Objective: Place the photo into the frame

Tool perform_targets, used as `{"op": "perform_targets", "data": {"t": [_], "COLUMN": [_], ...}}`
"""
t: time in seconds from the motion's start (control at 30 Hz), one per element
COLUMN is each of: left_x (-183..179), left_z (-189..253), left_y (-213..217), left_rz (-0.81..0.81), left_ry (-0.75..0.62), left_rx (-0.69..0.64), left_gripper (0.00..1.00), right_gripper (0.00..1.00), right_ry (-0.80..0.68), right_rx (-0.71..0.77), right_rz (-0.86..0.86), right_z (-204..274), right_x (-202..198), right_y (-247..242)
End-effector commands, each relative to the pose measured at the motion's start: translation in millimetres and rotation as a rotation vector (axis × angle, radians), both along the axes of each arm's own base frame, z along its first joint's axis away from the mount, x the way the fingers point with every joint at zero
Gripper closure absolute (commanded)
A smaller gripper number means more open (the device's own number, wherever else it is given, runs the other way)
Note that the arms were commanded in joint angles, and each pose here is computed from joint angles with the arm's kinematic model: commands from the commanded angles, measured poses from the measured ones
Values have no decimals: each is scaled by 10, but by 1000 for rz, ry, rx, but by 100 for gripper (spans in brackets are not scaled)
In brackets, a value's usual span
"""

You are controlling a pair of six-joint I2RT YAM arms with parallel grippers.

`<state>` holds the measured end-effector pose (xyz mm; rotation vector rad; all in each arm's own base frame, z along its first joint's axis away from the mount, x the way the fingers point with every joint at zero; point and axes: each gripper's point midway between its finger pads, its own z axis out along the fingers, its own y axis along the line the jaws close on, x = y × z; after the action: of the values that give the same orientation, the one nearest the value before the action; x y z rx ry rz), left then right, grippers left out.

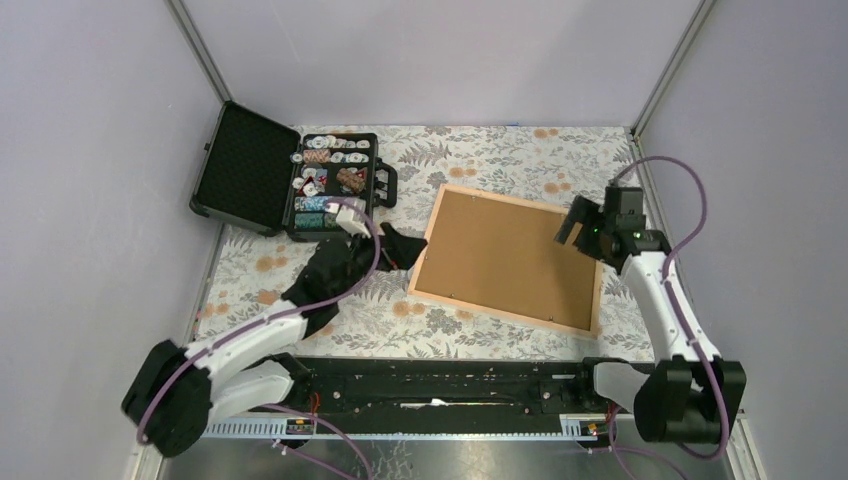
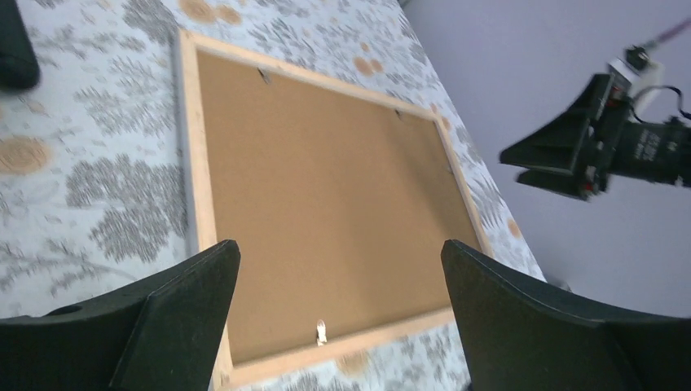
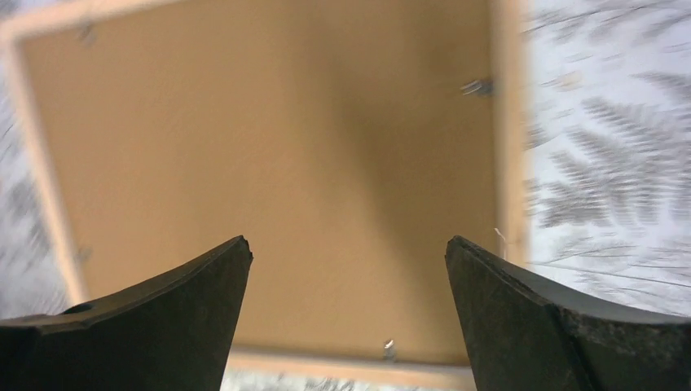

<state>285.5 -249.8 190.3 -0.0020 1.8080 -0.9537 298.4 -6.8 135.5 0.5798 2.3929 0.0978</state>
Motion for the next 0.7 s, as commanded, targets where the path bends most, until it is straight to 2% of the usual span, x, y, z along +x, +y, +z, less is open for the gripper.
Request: {"op": "perform_targets", "data": {"t": [0.0, 0.1, 0.2, 0.3, 0.5, 0.67], "left_x": [-514, -757, -961, -1123, -1229, -1291], "left_z": [-183, -192, -75, 56, 92, 138], "left_y": [5, 59, 91, 79, 1, -150], "left_rz": [-150, -217, -284, -354, -419, -467], "left_ry": [99, 118, 90, 62, 72, 71], "left_rx": [-40, -22, -26, -51, -63, -52], "left_gripper": [1, 1, 1, 1, 1, 2], "right_gripper": [1, 0, 0, 0, 0, 0], "right_ry": [-43, -60, -81, -90, 28, 137], "right_rx": [310, 517, 531, 381, 115, -40], "right_rz": [247, 385, 367, 261, -201, -378], "right_z": [59, 139, 125, 45, -270, -471], "right_x": [-267, -437, -525, -526, -567, -640], "right_y": [782, 1163, 1172, 896, 127, -301]}}
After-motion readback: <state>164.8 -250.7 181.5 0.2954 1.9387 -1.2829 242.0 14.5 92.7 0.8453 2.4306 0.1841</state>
